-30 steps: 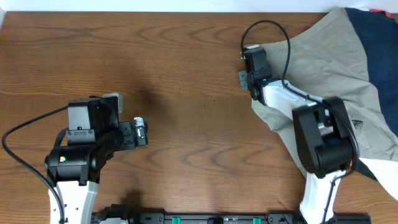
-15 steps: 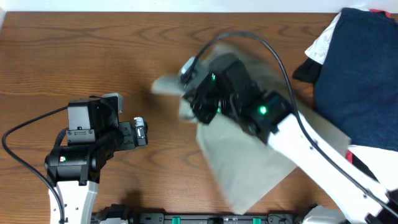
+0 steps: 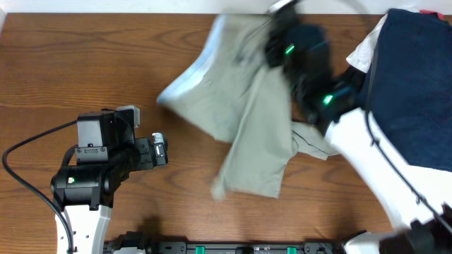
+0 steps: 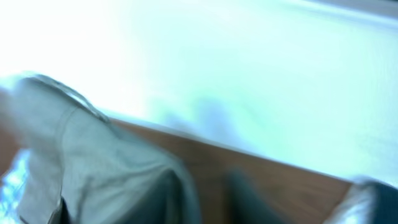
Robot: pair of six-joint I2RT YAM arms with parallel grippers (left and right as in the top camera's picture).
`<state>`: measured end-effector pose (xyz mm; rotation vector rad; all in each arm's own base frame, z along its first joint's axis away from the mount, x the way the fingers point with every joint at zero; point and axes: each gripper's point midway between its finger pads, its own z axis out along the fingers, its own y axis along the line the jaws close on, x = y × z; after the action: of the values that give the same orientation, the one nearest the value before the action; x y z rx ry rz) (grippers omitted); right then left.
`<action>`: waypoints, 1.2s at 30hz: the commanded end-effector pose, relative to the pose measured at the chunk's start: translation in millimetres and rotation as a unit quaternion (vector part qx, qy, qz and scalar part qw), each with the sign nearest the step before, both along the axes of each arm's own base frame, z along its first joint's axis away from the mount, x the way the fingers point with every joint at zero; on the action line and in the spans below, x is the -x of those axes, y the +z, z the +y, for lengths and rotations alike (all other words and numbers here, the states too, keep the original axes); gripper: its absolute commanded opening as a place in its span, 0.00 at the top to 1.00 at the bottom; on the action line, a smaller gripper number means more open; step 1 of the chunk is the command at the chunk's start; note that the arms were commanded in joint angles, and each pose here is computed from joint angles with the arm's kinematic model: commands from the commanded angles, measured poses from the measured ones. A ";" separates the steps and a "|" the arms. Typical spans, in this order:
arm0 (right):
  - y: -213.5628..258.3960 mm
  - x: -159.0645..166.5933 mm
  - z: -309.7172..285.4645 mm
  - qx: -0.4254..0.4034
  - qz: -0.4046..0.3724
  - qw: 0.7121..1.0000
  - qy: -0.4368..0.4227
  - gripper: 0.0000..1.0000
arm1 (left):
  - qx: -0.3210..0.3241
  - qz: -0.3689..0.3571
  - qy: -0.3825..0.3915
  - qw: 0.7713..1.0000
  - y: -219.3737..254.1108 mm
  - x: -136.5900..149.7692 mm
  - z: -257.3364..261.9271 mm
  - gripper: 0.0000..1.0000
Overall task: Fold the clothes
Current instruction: 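Pull the khaki shorts left off the pile onto the table center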
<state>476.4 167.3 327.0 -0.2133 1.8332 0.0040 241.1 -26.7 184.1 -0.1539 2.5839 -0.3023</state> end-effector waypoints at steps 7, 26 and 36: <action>-87.8 14.0 -17.2 -0.060 0.191 0.979 0.034 0.01 | -0.001 -0.010 -0.005 1.000 7.5 -2.5 0.1 0.02; -201.7 164.6 124.4 0.074 0.405 0.891 0.192 0.01 | -0.047 -0.006 0.092 0.995 5.8 -5.3 31.0 0.02; -263.5 127.0 153.5 0.141 0.338 0.921 0.131 0.01 | -0.037 -0.001 0.260 0.965 6.2 -1.0 70.6 0.02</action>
<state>334.7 328.9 72.1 -0.8080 2.5121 0.1336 241.1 30.2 182.1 -0.6312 2.5056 -0.0397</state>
